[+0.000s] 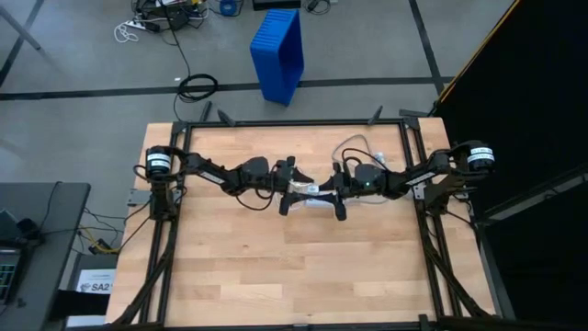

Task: Insert USB
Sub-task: Remove the white charger cable from the white charger adapter

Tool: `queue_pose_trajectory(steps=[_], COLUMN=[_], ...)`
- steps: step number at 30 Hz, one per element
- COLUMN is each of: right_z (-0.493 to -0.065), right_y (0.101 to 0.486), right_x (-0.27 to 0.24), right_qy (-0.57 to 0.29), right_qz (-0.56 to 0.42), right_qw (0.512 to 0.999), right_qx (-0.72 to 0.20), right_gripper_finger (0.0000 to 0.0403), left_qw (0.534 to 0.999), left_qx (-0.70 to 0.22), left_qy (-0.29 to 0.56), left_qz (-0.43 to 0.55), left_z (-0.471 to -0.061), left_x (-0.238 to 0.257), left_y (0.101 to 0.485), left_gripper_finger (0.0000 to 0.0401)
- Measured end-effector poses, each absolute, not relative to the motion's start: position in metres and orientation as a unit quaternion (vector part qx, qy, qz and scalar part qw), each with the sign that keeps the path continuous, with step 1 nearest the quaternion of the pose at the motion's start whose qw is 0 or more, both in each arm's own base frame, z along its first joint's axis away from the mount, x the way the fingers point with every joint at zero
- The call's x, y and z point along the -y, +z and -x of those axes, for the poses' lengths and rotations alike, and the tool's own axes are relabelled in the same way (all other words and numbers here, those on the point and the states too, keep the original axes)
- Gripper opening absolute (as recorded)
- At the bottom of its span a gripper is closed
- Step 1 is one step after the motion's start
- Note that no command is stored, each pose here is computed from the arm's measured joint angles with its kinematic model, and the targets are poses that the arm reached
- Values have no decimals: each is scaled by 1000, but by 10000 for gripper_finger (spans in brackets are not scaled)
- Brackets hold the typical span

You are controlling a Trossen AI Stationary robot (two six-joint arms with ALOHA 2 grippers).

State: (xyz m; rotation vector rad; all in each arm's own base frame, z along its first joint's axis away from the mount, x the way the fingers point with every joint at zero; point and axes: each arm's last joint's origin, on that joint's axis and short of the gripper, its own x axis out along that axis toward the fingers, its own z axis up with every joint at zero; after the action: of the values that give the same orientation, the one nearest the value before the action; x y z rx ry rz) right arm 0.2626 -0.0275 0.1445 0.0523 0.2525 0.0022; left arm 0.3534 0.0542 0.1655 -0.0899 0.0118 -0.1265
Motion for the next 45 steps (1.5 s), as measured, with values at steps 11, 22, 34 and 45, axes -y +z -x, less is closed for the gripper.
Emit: queue_pose_trajectory(steps=[11,22,34,45], right_z=[-262,-262,-261,-259], right_y=[144,144,141,133], right_x=[27,27,31,31], right_qy=[1,0,-11,-14], right_qz=[-27,-29,-45,-51], right_qw=[991,991,988,981], right_qx=[-130,-131,-147,-188], right_gripper_finger=[70,70,70,70], left_qw=[998,999,999,996], left_qx=[6,4,13,79], left_qy=[-42,-48,-39,-34], left_qz=[39,27,25,11], left_z=[-354,-354,-354,-352], left_x=[-55,-55,-55,-58], left_y=[168,167,169,185], left_gripper_finger=[118,12,2,1])
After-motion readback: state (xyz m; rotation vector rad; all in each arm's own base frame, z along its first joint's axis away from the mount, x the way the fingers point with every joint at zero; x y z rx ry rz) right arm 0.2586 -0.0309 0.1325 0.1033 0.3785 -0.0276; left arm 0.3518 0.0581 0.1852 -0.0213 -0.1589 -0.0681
